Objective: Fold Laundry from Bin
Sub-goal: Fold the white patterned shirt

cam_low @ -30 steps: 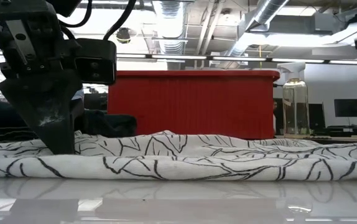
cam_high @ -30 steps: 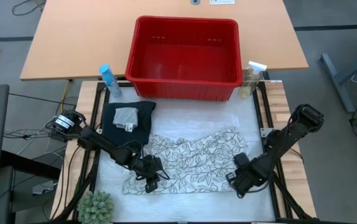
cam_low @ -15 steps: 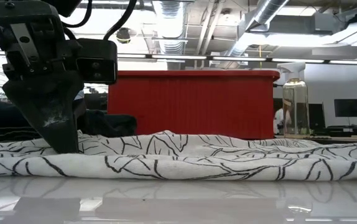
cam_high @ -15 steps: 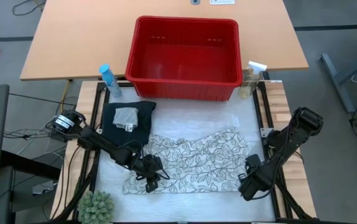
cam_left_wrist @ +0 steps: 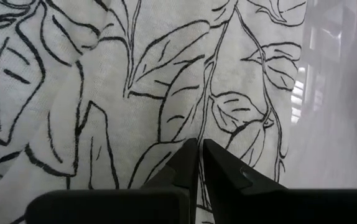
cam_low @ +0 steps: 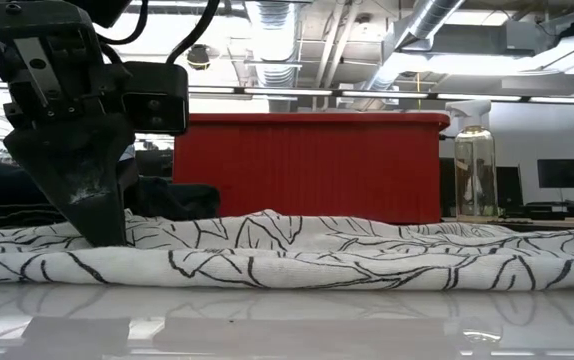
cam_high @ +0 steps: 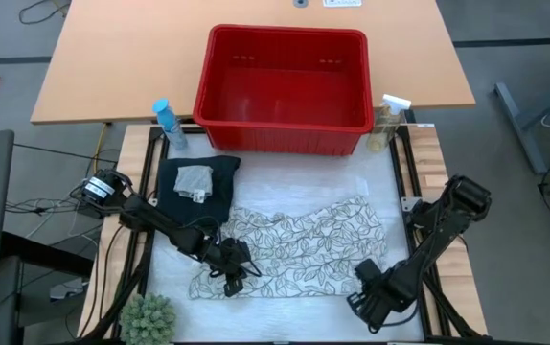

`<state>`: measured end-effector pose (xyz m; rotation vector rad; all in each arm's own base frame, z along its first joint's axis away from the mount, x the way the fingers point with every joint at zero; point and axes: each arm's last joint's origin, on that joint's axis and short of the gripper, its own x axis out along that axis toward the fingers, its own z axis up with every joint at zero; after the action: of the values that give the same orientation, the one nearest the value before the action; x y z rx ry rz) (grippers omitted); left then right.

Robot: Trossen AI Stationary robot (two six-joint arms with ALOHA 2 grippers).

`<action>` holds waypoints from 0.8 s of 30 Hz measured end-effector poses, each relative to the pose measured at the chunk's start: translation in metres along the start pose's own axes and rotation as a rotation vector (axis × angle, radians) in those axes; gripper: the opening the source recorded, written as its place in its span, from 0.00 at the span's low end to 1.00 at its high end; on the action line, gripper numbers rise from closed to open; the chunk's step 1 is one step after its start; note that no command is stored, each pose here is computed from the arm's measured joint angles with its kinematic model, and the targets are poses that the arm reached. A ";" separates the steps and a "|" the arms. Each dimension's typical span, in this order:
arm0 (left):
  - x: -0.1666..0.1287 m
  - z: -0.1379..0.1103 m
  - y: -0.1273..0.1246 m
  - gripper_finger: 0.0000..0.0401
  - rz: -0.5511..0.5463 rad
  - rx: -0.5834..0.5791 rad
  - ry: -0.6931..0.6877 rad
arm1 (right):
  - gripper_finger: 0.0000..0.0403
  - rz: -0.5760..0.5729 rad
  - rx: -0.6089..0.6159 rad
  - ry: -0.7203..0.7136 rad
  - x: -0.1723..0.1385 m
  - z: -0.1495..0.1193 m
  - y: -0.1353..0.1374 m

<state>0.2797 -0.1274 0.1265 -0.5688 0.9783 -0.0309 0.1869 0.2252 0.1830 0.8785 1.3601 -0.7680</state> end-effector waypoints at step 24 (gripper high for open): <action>0.000 -0.002 0.001 0.04 0.010 0.027 0.021 | 0.04 -0.020 0.053 0.003 -0.017 -0.025 -0.001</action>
<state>0.2781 -0.1271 0.1251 -0.5400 0.9993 -0.0411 0.1731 0.2458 0.1999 0.9094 1.3575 -0.8217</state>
